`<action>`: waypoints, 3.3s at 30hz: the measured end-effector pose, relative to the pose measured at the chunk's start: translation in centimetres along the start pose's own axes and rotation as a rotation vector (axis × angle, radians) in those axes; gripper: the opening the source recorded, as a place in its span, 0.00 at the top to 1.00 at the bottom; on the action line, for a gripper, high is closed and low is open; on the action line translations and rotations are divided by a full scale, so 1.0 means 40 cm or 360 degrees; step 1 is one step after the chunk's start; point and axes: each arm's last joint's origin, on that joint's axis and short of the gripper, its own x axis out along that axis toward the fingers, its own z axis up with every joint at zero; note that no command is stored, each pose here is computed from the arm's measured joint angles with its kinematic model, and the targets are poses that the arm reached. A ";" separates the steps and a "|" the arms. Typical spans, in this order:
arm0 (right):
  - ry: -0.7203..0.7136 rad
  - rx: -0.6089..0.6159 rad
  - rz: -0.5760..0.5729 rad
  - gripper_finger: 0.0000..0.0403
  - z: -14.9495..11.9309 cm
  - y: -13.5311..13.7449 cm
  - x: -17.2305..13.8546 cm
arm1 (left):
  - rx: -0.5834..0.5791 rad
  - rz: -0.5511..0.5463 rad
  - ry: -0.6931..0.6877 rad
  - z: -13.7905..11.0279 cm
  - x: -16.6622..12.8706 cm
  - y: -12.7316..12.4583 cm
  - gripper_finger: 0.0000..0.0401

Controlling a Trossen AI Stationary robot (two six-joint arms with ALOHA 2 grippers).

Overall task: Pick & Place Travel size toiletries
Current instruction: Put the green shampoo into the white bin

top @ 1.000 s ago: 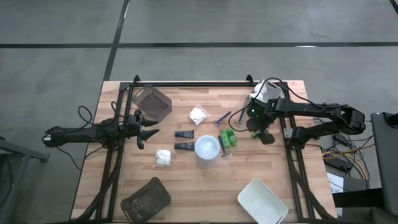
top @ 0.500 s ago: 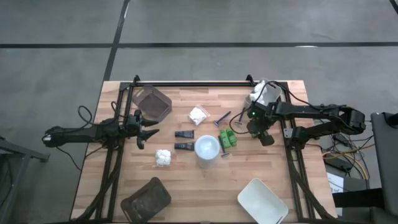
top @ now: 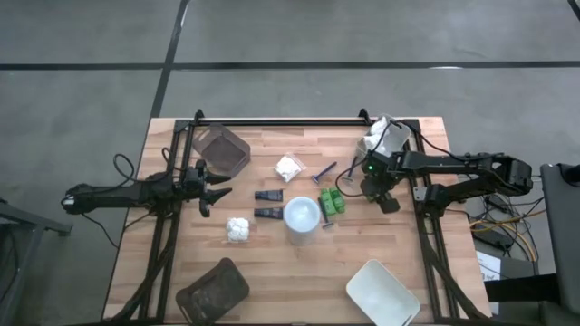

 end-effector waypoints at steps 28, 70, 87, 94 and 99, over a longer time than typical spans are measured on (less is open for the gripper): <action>0.0174 -0.0012 0.0095 0.60 0.013 -0.023 0.052 | 0.0000 0.0001 0.0001 0.000 0.000 0.000 0.51; -0.0223 0.0332 -0.0008 0.75 0.051 -0.008 -0.091 | 0.0000 0.0000 0.0001 0.000 0.000 0.000 0.51; -0.0627 0.0427 -0.0041 0.76 0.049 0.026 -0.185 | 0.0000 0.0000 0.0001 0.000 0.000 0.000 0.51; -0.0653 0.0399 -0.0010 0.75 0.049 0.029 -0.188 | 0.0000 0.0000 0.0001 0.000 0.000 0.000 0.51; -0.0731 0.0362 0.0101 0.75 0.050 0.037 -0.197 | 0.0000 0.0000 0.0001 0.000 0.000 0.000 0.51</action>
